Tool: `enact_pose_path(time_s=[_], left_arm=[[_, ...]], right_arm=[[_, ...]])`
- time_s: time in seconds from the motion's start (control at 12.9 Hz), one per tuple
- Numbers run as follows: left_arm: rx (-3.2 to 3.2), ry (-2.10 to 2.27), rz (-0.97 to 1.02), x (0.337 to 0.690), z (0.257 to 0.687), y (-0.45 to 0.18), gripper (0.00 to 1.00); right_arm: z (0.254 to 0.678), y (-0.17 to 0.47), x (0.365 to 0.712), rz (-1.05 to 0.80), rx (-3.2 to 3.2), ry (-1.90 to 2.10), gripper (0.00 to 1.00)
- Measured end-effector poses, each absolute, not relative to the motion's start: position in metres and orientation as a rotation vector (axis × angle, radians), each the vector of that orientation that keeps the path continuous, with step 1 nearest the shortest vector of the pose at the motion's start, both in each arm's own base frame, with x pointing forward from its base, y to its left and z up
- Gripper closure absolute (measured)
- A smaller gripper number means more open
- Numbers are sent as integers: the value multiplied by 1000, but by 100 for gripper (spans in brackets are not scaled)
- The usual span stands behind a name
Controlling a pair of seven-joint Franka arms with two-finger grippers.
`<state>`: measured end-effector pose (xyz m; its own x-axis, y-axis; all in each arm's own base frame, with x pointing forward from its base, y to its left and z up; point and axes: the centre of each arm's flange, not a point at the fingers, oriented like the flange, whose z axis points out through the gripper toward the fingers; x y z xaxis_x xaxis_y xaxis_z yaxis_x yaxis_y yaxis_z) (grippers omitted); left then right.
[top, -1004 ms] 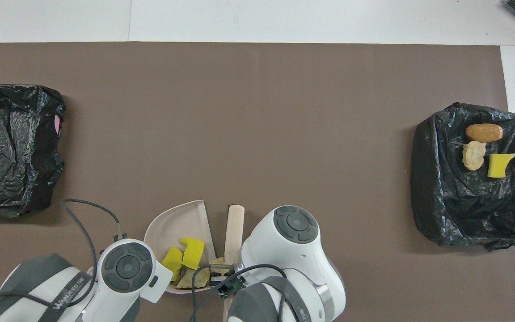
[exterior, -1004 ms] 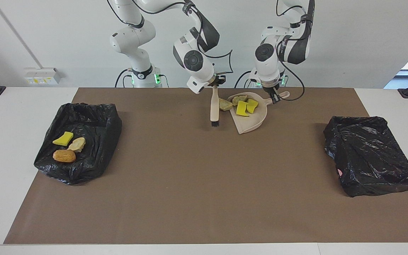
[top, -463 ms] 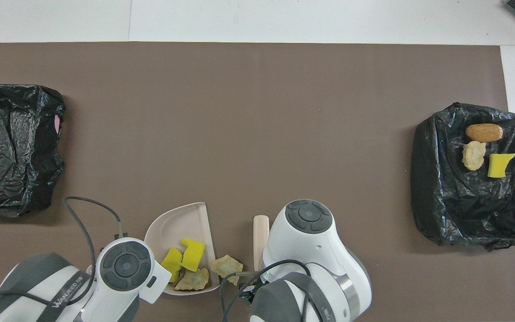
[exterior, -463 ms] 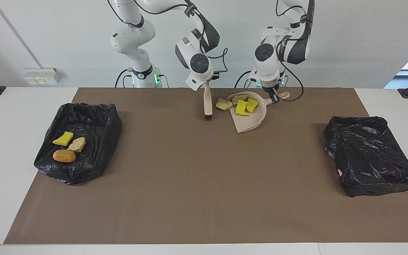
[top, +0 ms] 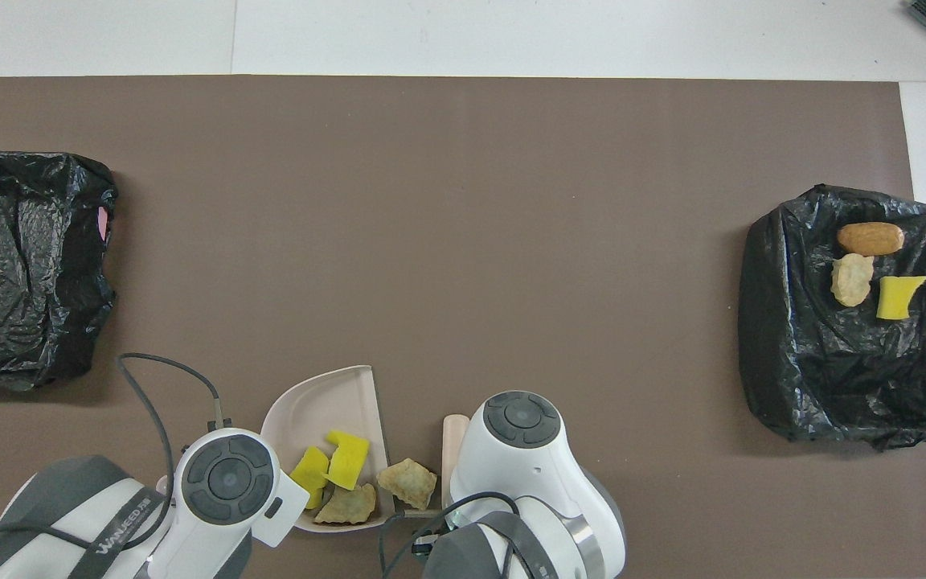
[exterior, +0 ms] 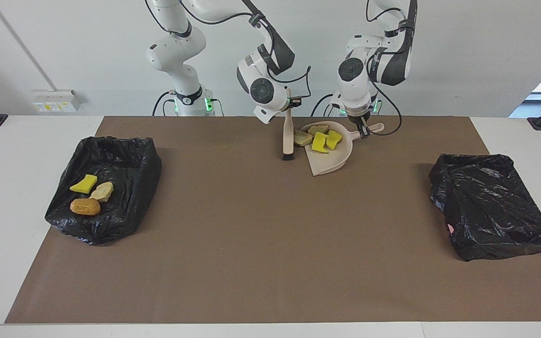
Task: Sweep and dump trash in bin
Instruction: 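Carry the loaded dustpan with the left gripper over the nearby black bag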
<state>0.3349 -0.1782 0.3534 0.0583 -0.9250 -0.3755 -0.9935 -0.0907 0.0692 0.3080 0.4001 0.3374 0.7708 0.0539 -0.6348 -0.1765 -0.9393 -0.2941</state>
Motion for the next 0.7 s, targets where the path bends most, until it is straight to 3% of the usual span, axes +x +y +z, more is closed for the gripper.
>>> enact_pose_path(time_s=[0.7], left_arm=[[-2042,2150,481,363,351,-161,68]], right_arm=[[360,411,313,916,-2663,-7,73]])
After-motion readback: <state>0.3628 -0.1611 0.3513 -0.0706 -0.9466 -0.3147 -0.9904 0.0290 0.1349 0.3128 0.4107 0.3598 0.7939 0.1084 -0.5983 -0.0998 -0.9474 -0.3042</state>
